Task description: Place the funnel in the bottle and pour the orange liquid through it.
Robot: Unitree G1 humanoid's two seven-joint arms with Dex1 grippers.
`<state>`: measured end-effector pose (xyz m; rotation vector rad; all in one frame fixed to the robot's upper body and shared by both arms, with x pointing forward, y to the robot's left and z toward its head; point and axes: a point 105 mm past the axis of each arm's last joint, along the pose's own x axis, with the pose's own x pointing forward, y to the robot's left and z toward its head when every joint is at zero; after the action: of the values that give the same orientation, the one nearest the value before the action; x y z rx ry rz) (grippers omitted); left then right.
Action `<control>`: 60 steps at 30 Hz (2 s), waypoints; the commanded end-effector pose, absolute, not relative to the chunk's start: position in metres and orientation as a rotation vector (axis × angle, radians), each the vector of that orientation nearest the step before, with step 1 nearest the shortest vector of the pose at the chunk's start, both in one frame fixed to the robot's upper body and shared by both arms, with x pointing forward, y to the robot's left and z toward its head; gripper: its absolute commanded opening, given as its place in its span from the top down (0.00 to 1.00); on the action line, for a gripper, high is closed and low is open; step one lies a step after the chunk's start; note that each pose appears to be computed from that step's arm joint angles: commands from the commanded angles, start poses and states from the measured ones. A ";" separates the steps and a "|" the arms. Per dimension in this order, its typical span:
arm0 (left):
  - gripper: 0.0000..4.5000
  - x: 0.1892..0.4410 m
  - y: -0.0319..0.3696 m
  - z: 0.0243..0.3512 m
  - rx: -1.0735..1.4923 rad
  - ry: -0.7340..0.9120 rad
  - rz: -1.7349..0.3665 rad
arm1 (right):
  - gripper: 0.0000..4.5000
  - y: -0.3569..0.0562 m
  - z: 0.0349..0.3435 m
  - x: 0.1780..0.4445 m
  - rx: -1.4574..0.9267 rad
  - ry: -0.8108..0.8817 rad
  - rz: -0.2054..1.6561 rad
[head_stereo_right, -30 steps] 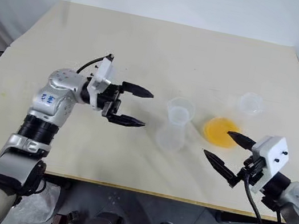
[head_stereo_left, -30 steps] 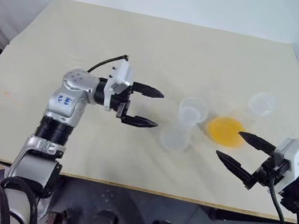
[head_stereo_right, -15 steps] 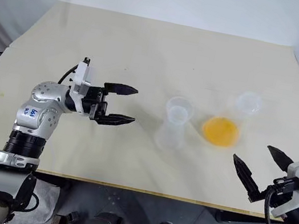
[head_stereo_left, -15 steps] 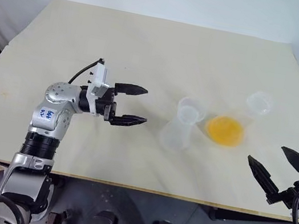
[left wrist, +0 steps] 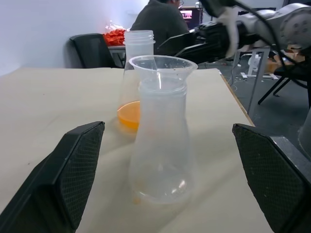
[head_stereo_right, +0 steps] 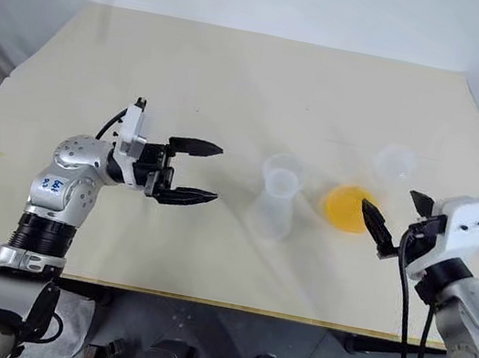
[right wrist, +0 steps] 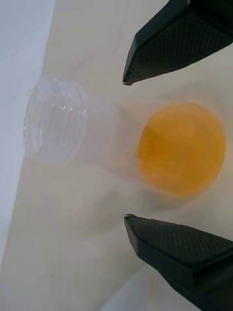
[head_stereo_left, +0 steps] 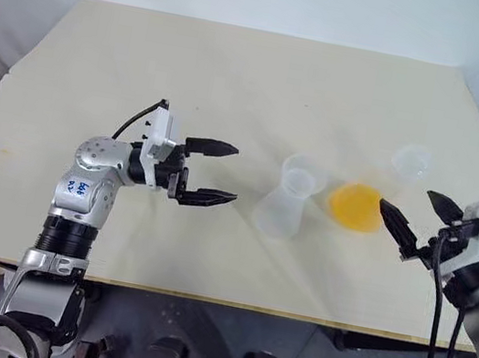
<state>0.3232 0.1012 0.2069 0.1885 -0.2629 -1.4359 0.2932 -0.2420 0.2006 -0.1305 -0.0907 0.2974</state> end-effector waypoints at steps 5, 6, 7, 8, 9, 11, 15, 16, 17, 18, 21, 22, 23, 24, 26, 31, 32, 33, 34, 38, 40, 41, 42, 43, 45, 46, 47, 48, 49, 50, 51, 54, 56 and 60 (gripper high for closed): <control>0.00 0.312 0.101 0.219 0.207 -0.326 -1.444 | 0.00 -0.248 0.213 0.317 -0.147 -0.168 0.262; 0.00 0.311 0.101 0.219 0.206 -0.326 -1.444 | 0.00 -0.248 0.214 0.320 -0.146 -0.177 0.268; 0.00 0.311 0.100 0.218 0.202 -0.325 -1.443 | 0.00 -0.248 0.215 0.323 -0.140 -0.183 0.266; 0.00 0.310 0.100 0.218 0.201 -0.324 -1.442 | 0.00 -0.248 0.215 0.326 -0.137 -0.187 0.265; 0.00 0.310 0.100 0.218 0.200 -0.324 -1.440 | 0.00 -0.247 0.216 0.329 -0.134 -0.195 0.269; 0.00 0.310 0.100 0.217 0.198 -0.323 -1.433 | 0.00 -0.247 0.218 0.333 -0.131 -0.201 0.273; 0.00 0.310 0.101 0.217 0.202 -0.323 -1.426 | 0.00 -0.247 0.224 0.342 -0.125 -0.230 0.273; 0.00 0.309 0.101 0.217 0.203 -0.323 -1.425 | 0.00 -0.246 0.226 0.342 -0.122 -0.239 0.278; 0.00 0.308 0.102 0.217 0.204 -0.323 -1.424 | 0.00 -0.246 0.228 0.342 -0.121 -0.245 0.284; 0.00 0.308 0.102 0.217 0.204 -0.323 -1.421 | 0.00 -0.245 0.229 0.342 -0.120 -0.247 0.287; 0.00 0.308 0.102 0.217 0.204 -0.323 -1.416 | 0.00 -0.244 0.230 0.343 -0.116 -0.251 0.293; 0.00 0.308 0.102 0.217 0.204 -0.323 -1.414 | 0.00 -0.244 0.230 0.344 -0.115 -0.253 0.295; 0.00 0.308 0.102 0.217 0.204 -0.324 -1.413 | 0.00 -0.243 0.231 0.344 -0.110 -0.257 0.298; 0.00 0.307 0.102 0.217 0.204 -0.324 -1.412 | 0.00 -0.242 0.232 0.344 -0.107 -0.261 0.299; 0.00 0.307 0.102 0.217 0.204 -0.325 -1.411 | 0.00 -0.240 0.233 0.344 -0.102 -0.266 0.306; 0.00 0.307 0.102 0.217 0.206 -0.326 -1.408 | 0.00 -0.236 0.234 0.344 -0.091 -0.270 0.323; 0.00 0.307 0.102 0.217 0.207 -0.325 -1.408 | 0.00 -0.235 0.233 0.344 -0.088 -0.265 0.329; 0.00 0.307 0.102 0.217 0.208 -0.325 -1.407 | 0.00 -0.235 0.233 0.344 -0.086 -0.263 0.333; 0.00 0.307 0.102 0.217 0.208 -0.325 -1.407 | 0.00 -0.234 0.233 0.344 -0.085 -0.263 0.335; 0.00 0.308 0.102 0.217 0.209 -0.326 -1.406 | 0.09 -0.234 0.234 0.344 -0.078 -0.272 0.335; 0.00 0.308 0.101 0.218 0.209 -0.325 -1.405 | 0.22 -0.233 0.235 0.344 -0.075 -0.273 0.339; 0.00 0.308 0.102 0.217 0.208 -0.325 -1.403 | 0.29 -0.232 0.234 0.343 -0.075 -0.273 0.342; 0.00 0.308 0.102 0.217 0.207 -0.324 -1.403 | 0.36 -0.232 0.235 0.343 -0.074 -0.273 0.343; 0.00 0.308 0.102 0.217 0.207 -0.323 -1.403 | 0.43 -0.232 0.235 0.344 -0.074 -0.273 0.343; 0.00 0.308 0.102 0.217 0.206 -0.322 -1.402 | 0.45 -0.231 0.236 0.344 -0.072 -0.274 0.345; 0.00 0.308 0.102 0.217 0.205 -0.323 -1.402 | 0.45 -0.231 0.236 0.344 -0.072 -0.273 0.346; 0.00 0.308 0.102 0.216 0.205 -0.322 -1.403 | 0.45 -0.230 0.236 0.344 -0.075 -0.272 0.351; 0.00 0.308 0.102 0.216 0.205 -0.320 -1.404 | 0.45 -0.228 0.238 0.342 -0.088 -0.273 0.361; 0.00 0.308 0.102 0.215 0.207 -0.316 -1.405 | 0.45 -0.224 0.241 0.341 -0.102 -0.277 0.375; 0.00 0.308 0.102 0.214 0.208 -0.314 -1.406 | 0.45 -0.222 0.243 0.339 -0.112 -0.280 0.385; 0.00 0.308 0.102 0.214 0.209 -0.313 -1.407 | 0.45 -0.219 0.246 0.338 -0.125 -0.284 0.394; 0.00 0.309 0.101 0.214 0.206 -0.310 -1.413 | 0.45 -0.208 0.257 0.332 -0.160 -0.283 0.446; 0.00 0.311 0.100 0.213 0.205 -0.306 -1.416 | 0.45 -0.203 0.268 0.332 -0.201 -0.289 0.439; 0.00 0.315 0.097 0.212 0.200 -0.304 -1.429 | 0.45 -0.191 0.272 0.330 -0.441 -0.239 0.453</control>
<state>0.3152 0.0979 0.2035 0.1771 -0.2657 -1.4168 0.3373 -0.2006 0.2587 -0.3176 -0.2008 0.4377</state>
